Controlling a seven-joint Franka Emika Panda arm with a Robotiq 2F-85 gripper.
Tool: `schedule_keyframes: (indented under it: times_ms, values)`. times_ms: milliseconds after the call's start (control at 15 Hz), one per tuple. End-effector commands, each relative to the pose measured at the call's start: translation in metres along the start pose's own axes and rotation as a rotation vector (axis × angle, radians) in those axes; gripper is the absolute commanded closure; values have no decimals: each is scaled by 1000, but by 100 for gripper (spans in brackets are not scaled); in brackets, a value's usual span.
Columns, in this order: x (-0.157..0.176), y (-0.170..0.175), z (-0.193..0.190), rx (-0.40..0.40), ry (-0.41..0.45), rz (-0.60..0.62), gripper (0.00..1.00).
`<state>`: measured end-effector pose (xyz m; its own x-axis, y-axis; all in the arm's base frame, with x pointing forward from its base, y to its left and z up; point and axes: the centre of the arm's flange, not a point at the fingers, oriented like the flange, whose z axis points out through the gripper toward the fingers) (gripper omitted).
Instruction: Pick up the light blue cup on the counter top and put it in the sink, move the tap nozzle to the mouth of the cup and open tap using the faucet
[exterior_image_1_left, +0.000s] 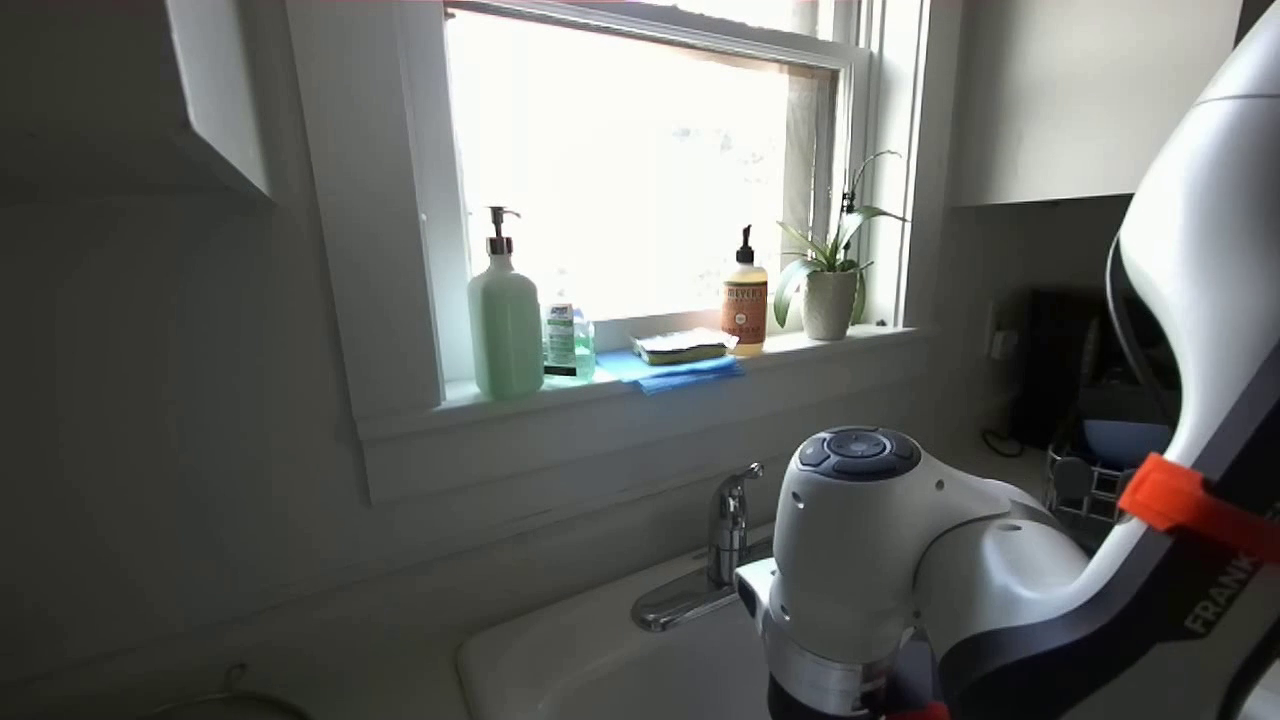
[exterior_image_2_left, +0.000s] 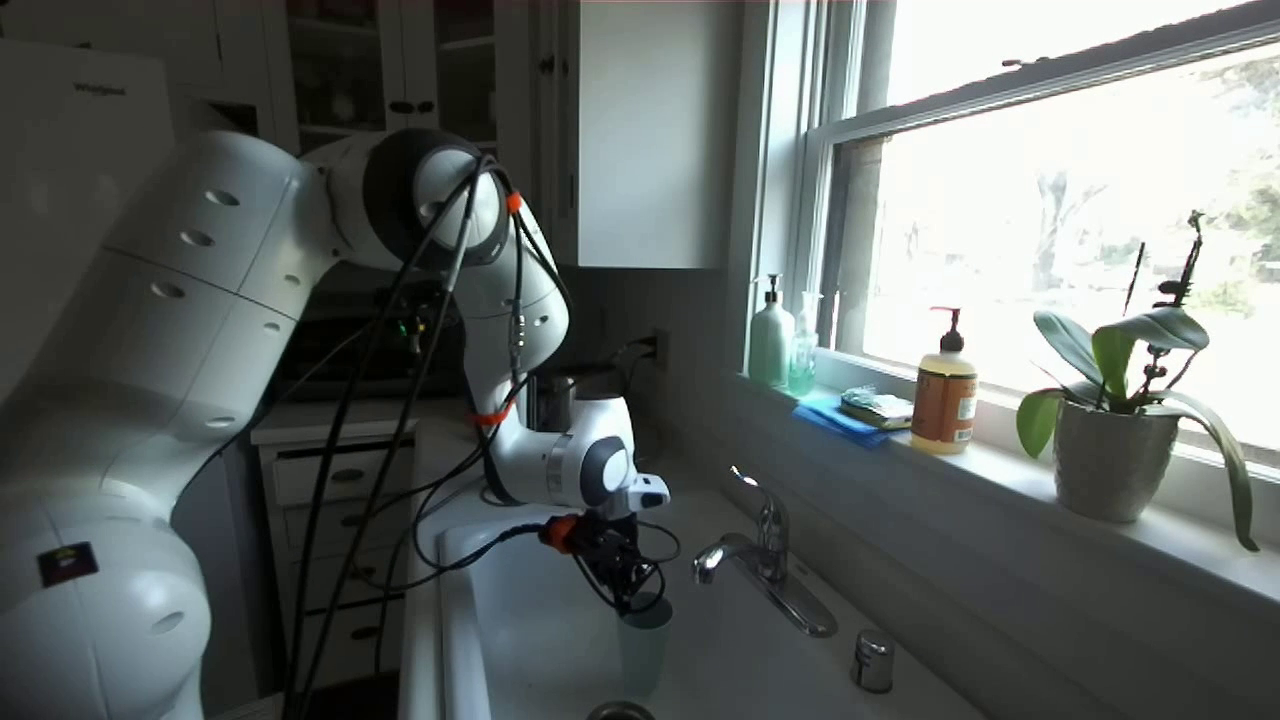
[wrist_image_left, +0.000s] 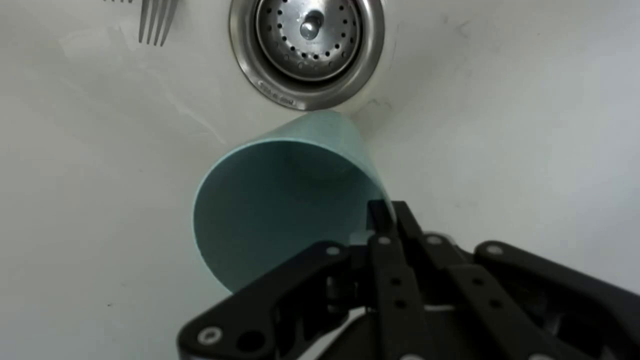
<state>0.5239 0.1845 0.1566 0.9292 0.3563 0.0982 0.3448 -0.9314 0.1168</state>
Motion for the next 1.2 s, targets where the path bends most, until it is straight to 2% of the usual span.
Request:
schedule_keyframes:
  times_ms: [0,267,333,467,733,800,867,933,1133]
  values:
    - [14,-10,23,-17,39,-4,99]
    - [17,-14,31,-26,29,-17,99]
    - [17,-13,30,-31,27,-17,71]
    - [20,-11,25,-28,26,-12,65]
    - [23,-9,15,-33,12,-7,37]
    - [24,-8,15,-37,7,-7,81]
    - [23,-8,14,-36,-1,-4,77]
    - [22,-8,11,-31,-19,2,78]
    - [17,-6,7,-38,-66,16,99]
